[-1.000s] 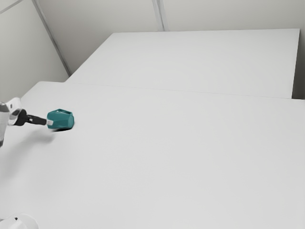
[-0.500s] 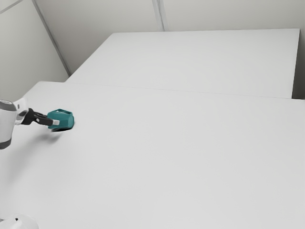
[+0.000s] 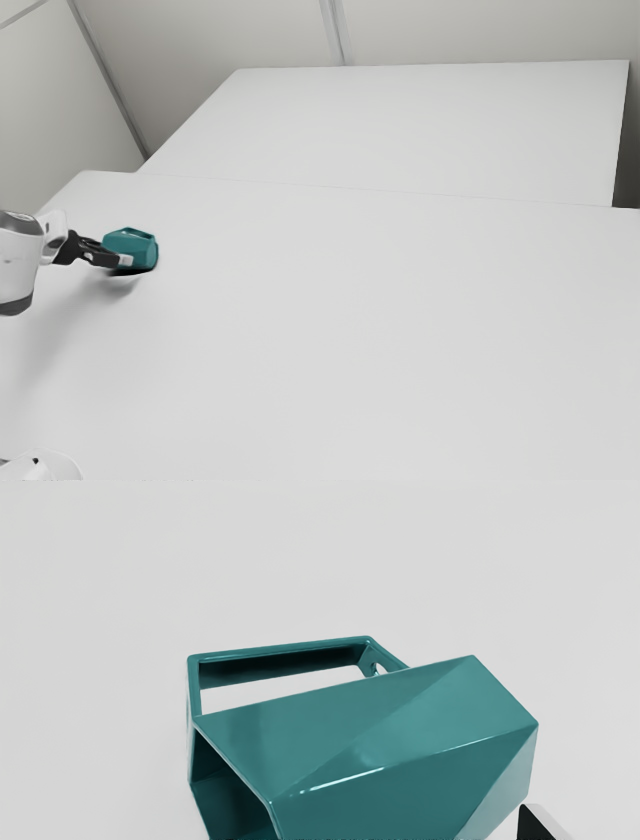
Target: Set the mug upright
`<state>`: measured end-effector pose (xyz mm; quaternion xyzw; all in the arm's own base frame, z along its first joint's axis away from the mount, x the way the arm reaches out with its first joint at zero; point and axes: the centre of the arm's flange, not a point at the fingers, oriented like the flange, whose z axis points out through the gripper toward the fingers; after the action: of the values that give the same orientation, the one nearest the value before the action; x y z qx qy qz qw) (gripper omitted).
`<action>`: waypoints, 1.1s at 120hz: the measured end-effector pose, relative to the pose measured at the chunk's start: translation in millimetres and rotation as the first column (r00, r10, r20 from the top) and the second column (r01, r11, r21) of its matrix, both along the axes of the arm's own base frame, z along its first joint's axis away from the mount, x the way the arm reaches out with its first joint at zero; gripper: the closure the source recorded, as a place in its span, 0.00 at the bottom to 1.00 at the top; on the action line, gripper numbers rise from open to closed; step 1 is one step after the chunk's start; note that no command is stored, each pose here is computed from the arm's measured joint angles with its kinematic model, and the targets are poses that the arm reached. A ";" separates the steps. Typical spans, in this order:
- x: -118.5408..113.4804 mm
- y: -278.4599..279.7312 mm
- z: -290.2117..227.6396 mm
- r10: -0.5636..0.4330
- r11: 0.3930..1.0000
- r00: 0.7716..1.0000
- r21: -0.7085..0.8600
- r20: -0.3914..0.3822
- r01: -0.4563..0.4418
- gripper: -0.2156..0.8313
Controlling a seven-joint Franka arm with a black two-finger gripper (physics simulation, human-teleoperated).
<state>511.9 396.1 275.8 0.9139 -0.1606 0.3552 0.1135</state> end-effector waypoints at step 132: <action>32.8 -74.3 105.0 -0.112 0.966 0.994 0.237 0.011 0.106 0.95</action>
<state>544.7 321.8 380.9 0.9063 -0.2530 0.3378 0.0214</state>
